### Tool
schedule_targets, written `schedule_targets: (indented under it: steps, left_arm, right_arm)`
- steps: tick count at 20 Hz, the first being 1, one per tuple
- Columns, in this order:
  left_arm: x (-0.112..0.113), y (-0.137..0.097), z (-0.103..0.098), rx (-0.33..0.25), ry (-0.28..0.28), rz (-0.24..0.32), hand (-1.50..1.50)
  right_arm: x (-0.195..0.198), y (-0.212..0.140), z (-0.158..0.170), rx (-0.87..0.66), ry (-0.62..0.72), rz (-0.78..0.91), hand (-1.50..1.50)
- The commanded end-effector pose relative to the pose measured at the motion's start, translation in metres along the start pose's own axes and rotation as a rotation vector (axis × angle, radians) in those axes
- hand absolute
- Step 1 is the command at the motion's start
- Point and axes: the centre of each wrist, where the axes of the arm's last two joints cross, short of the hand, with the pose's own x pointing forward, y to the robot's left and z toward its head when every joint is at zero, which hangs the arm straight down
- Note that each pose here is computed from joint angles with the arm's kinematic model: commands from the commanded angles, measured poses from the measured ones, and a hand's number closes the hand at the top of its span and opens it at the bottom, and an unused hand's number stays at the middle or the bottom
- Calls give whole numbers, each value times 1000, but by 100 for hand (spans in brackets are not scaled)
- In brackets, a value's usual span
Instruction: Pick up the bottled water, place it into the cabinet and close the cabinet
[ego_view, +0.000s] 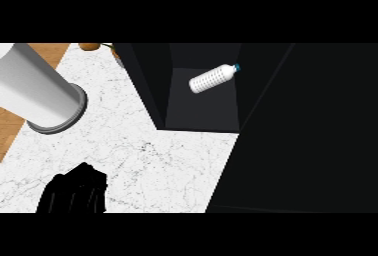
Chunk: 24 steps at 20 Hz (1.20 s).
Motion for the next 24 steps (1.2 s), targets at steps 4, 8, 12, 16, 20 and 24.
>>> schedule_targets:
  steps: [4, 8, 12, 16, 20, 24]
  left_arm:
    - [39, 19, 43, 9, 8, 3, 150]
    - [59, 30, 62, 42, -34, -7, 150]
    - [74, 35, 53, 60, -34, -6, 150]
    - [82, 63, 80, 62, -38, -19, 150]
    - [80, 60, 91, 66, -41, -12, 150]
    - [93, 74, 98, 65, -40, -14, 150]
  right_arm:
    - [25, 28, -34, 63, -128, -64, 150]
    - [32, 42, -73, 28, -113, -103, 150]
    - [40, 20, -118, -36, -83, -138, 150]
    - [29, 8, -151, -70, -70, -111, 150]
    - [17, -11, -187, -75, -42, -110, 150]
    - [17, -27, -206, -68, -3, -86, 150]
